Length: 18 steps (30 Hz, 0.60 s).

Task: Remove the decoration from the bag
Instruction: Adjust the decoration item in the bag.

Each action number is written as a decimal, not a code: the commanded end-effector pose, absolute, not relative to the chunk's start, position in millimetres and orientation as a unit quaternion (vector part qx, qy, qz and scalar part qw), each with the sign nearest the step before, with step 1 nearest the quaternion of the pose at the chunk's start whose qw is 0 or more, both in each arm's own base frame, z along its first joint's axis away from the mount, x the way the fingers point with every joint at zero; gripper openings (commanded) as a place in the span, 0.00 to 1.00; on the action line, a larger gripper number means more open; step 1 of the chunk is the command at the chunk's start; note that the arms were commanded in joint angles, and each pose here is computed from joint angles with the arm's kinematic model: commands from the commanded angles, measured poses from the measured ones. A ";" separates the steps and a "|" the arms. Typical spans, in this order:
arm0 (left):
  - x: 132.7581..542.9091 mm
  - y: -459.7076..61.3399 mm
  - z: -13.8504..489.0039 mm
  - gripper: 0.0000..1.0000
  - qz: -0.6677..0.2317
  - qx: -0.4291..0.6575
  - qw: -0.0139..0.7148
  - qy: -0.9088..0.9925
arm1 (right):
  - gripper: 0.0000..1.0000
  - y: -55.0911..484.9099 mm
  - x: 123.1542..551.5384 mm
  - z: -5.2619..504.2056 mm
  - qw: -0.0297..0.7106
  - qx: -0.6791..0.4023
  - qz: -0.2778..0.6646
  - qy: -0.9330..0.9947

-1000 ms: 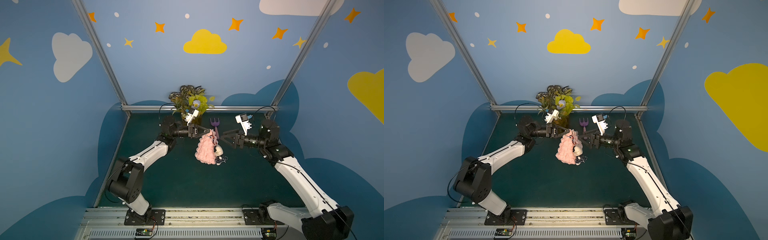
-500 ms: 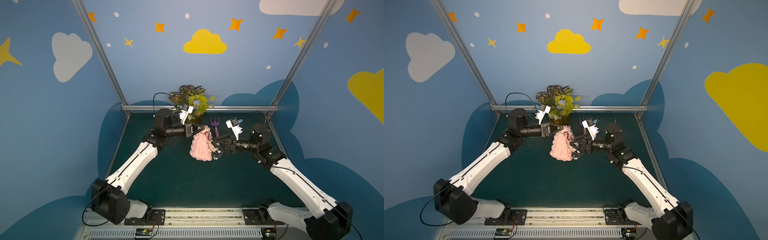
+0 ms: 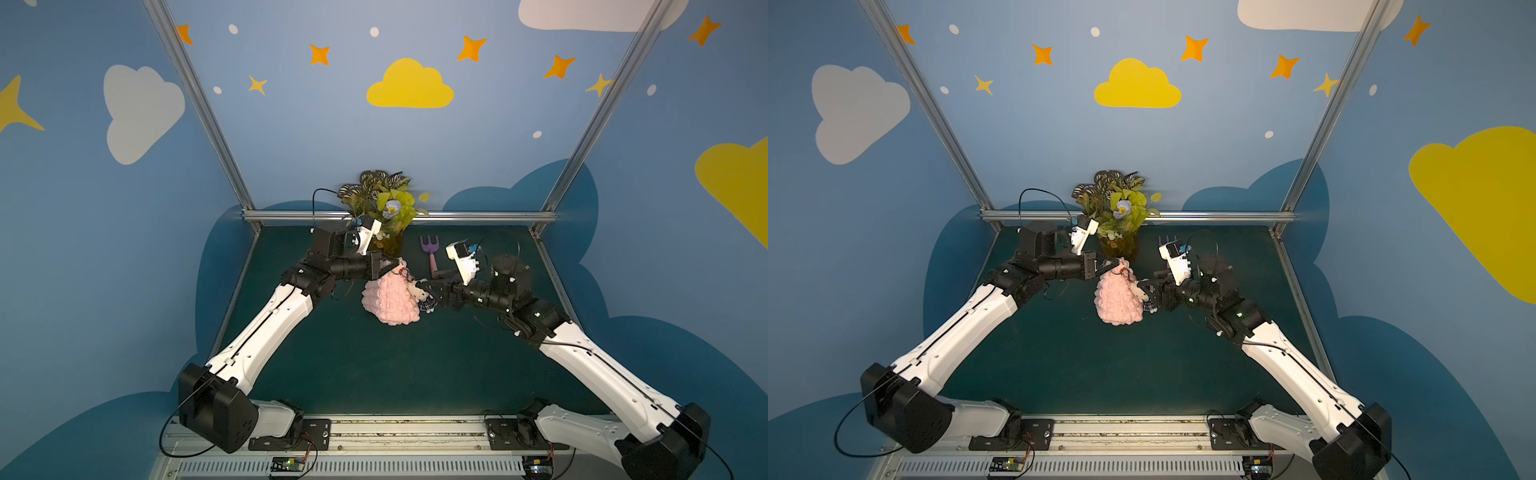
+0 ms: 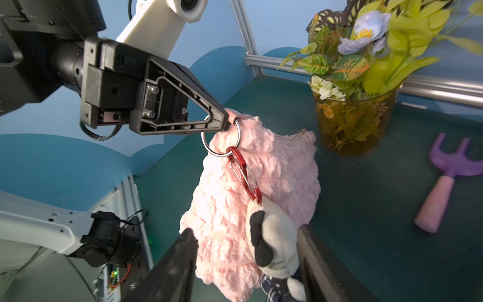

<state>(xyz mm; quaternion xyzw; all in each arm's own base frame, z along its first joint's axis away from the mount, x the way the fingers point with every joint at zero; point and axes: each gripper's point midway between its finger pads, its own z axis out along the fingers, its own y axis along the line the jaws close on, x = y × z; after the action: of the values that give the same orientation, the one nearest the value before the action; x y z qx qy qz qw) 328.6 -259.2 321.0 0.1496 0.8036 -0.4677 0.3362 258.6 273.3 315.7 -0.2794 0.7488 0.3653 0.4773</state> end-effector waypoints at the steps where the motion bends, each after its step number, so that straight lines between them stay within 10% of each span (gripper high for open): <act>1: 333.6 -259.2 335.3 0.02 -0.462 0.153 0.359 0.796 | 0.63 256.7 275.5 317.1 0.539 -0.248 0.284 0.753; 18: 335.4 -267.2 335.8 0.03 -0.477 0.152 0.349 0.792 | 0.59 305.4 276.3 301.6 0.569 -0.326 0.191 0.731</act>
<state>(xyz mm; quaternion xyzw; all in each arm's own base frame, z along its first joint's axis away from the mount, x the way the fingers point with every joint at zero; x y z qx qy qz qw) 331.8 -264.4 313.0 0.1396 0.8111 -0.4675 0.3225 267.3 306.9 278.3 -0.3308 0.7509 0.2209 0.5271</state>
